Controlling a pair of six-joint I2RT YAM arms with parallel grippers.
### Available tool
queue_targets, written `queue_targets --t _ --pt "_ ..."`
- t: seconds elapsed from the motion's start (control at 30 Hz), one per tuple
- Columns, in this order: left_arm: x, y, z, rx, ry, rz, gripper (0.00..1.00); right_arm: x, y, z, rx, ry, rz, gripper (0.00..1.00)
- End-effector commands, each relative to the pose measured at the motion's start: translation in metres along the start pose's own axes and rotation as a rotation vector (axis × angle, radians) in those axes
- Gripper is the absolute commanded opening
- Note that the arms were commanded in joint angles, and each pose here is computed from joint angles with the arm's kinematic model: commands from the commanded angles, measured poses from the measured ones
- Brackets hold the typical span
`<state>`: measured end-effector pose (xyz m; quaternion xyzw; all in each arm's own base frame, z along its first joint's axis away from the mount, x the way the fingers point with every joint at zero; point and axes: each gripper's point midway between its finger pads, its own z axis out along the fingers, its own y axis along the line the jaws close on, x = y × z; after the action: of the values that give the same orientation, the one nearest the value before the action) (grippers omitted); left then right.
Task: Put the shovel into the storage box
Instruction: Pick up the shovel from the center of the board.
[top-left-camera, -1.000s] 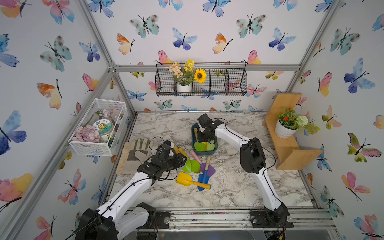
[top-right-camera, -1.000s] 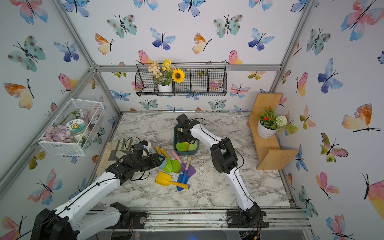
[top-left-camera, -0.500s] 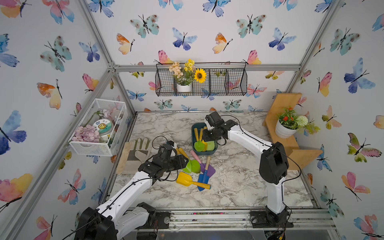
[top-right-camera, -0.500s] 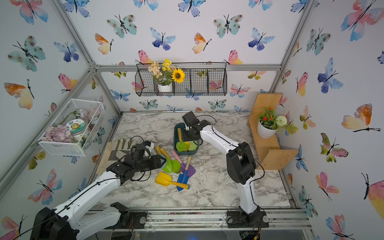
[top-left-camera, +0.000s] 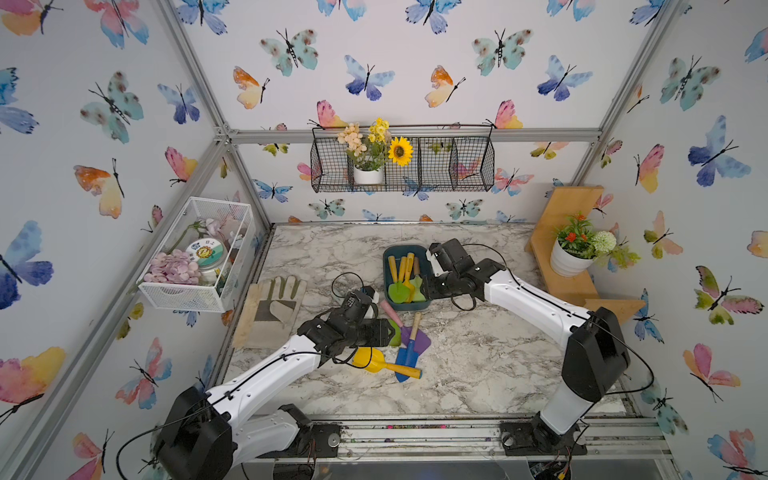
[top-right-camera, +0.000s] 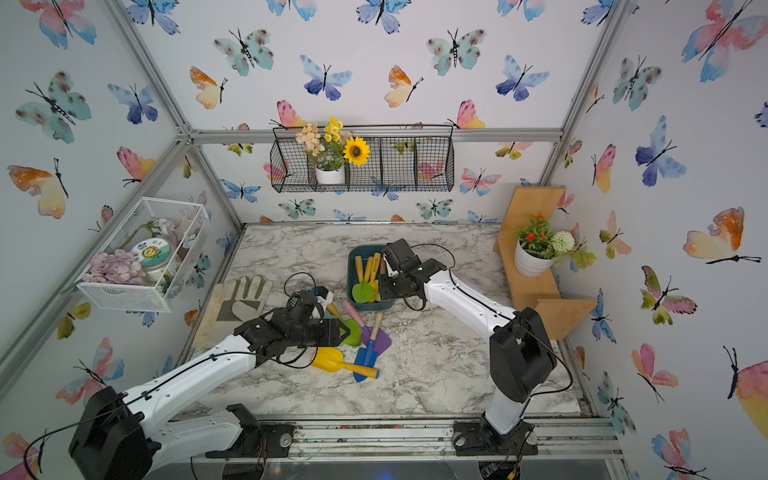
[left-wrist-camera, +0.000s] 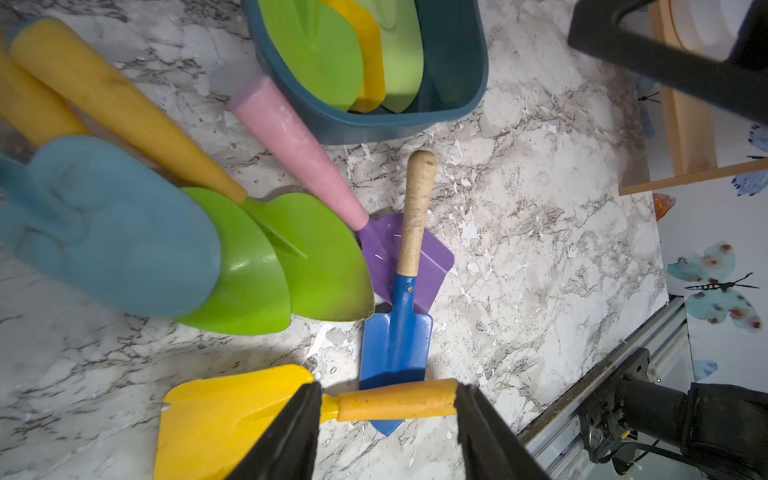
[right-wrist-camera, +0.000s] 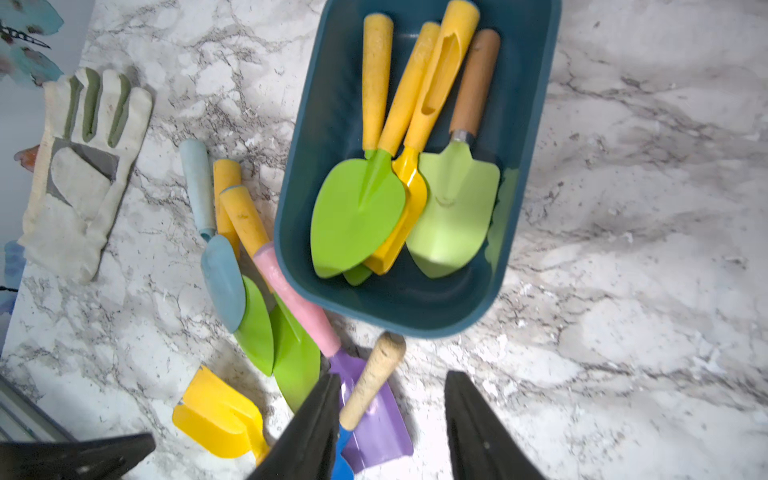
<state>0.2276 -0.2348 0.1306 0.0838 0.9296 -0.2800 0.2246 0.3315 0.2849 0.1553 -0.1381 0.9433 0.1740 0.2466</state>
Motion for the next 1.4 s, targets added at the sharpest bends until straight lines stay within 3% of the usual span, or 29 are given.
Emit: queue_targets --t 0.0,0.77,1.37 --pt "-0.003 -0.004 0.008 -0.049 -0.002 0.047 0.55 0.008 -0.013 -0.009 0.037 -0.032 0.034 0.47" --pt "0.015 -0.026 0.085 -0.158 0.127 0.140 0.45 0.083 -0.087 -0.028 0.147 0.006 0.176 0.51" --pt "0.022 -0.018 0.118 -0.231 0.164 0.153 0.40 0.102 -0.107 -0.022 0.168 0.027 0.218 0.51"
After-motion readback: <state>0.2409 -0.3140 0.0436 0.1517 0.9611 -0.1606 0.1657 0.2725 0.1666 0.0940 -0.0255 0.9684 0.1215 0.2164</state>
